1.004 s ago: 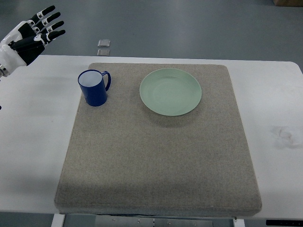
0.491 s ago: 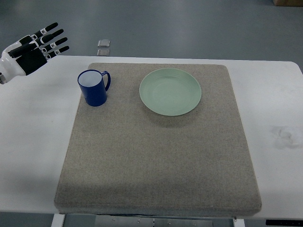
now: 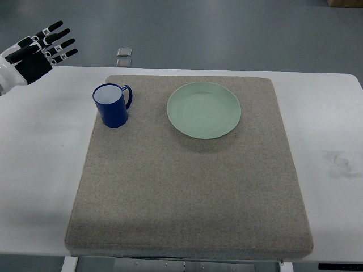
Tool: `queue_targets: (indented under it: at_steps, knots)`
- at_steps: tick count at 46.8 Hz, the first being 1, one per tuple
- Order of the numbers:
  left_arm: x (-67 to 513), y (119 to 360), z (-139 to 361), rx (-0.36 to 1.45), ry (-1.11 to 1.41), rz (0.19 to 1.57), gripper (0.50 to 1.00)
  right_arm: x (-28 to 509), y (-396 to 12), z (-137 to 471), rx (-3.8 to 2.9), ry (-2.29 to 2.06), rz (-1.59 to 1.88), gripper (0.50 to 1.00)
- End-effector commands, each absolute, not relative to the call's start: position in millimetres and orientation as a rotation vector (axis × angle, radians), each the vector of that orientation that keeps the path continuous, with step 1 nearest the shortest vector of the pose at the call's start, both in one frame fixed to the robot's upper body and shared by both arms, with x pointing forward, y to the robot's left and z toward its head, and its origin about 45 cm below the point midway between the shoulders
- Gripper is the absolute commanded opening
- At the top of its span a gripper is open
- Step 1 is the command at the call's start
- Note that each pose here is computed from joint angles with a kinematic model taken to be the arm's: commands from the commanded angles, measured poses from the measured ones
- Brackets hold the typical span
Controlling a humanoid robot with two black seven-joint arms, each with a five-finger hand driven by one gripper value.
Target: Place cup left of plate with left hand
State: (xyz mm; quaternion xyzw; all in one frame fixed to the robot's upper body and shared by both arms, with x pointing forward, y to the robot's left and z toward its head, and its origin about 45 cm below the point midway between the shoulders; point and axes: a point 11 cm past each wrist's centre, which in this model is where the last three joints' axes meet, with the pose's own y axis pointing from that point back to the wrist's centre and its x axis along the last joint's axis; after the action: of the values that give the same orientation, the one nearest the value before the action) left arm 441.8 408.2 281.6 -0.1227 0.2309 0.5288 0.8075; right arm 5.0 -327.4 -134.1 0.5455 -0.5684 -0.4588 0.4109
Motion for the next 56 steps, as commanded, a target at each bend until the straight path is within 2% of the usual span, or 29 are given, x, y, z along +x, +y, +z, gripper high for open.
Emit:
queue_targets:
  at_steps: [1, 12, 56]
  knots:
    - [446, 396, 281, -0.273, 0.501, 1.108, 0.999, 5, -327, -134, 1.372, -1.432, -1.154, 0.932]
    - [454, 378, 287, -0.295, 0.498, 1.071, 0.996, 6, -327, -134, 1.375, -1.432, -1.155, 0.932]
    - [455, 374, 286, -0.286, 0.498, 1.063, 0.996, 11, -319, -134, 1.403, -1.429, -1.179, 0.932]
